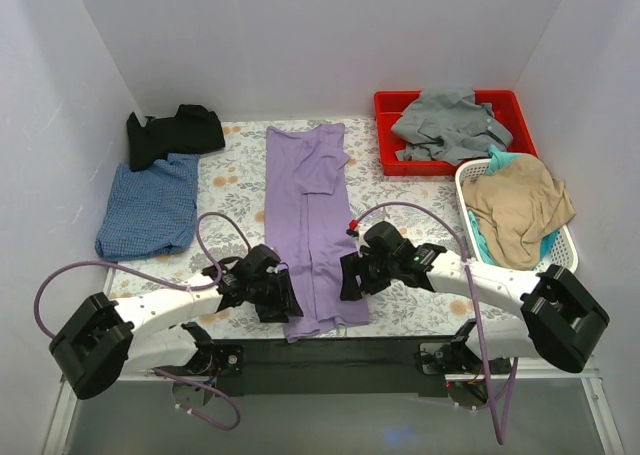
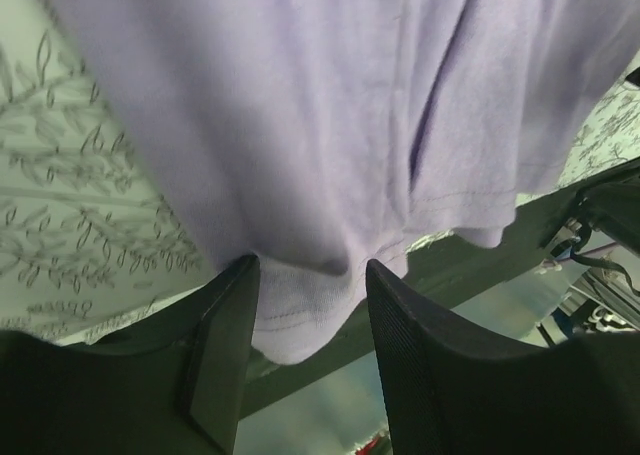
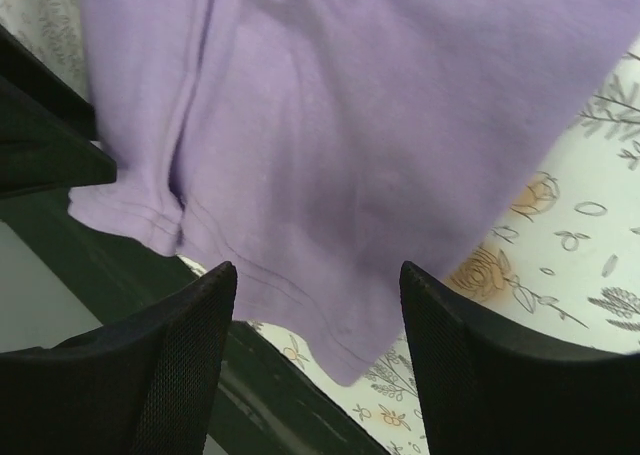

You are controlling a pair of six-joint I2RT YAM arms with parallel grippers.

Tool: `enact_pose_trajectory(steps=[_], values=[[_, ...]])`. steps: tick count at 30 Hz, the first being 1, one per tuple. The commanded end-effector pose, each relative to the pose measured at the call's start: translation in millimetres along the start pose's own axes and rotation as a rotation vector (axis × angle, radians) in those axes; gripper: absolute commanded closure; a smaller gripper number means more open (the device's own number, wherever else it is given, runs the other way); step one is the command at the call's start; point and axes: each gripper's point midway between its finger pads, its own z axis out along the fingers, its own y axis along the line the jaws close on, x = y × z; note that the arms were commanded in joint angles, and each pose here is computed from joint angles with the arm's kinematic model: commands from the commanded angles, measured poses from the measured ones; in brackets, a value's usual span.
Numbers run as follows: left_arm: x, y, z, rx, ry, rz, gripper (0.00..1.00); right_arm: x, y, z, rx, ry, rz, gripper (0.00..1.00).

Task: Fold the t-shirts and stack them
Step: Fold the tshirt

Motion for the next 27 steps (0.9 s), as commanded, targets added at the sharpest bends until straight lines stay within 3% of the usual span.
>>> enact_pose_trajectory(steps=[1, 7, 11, 15, 22, 27], values=[[19.1, 30.3, -6.1, -0.095, 0.03, -0.043, 0.54, -22.2, 30.4, -3.7, -0.114, -0.043, -0.069, 0.28], [22.9, 46.0, -34.1, -0.187, 0.0, -0.096, 0.54, -14.5, 47.2, -3.1, -0.17, -0.013, -0.093, 0.28], [24.6, 55.1, -35.0, -0.226, 0.0, -0.101, 0.54, 4.7, 46.0, 6.6, -0.178, 0.05, -0.085, 0.28], [17.0, 53.5, -34.5, -0.244, -0.025, -0.086, 0.55, 1.7, 59.7, 5.7, -0.212, 0.033, -0.118, 0.28], [-12.1, 34.8, -47.5, -0.233, -0.156, -0.067, 0.55, -11.6, 77.7, 6.9, -0.255, 0.018, -0.154, 0.28], [-35.2, 4.3, -57.4, -0.152, -0.243, -0.016, 0.55, 0.9, 81.4, 24.7, -0.274, 0.087, -0.156, 0.28]])
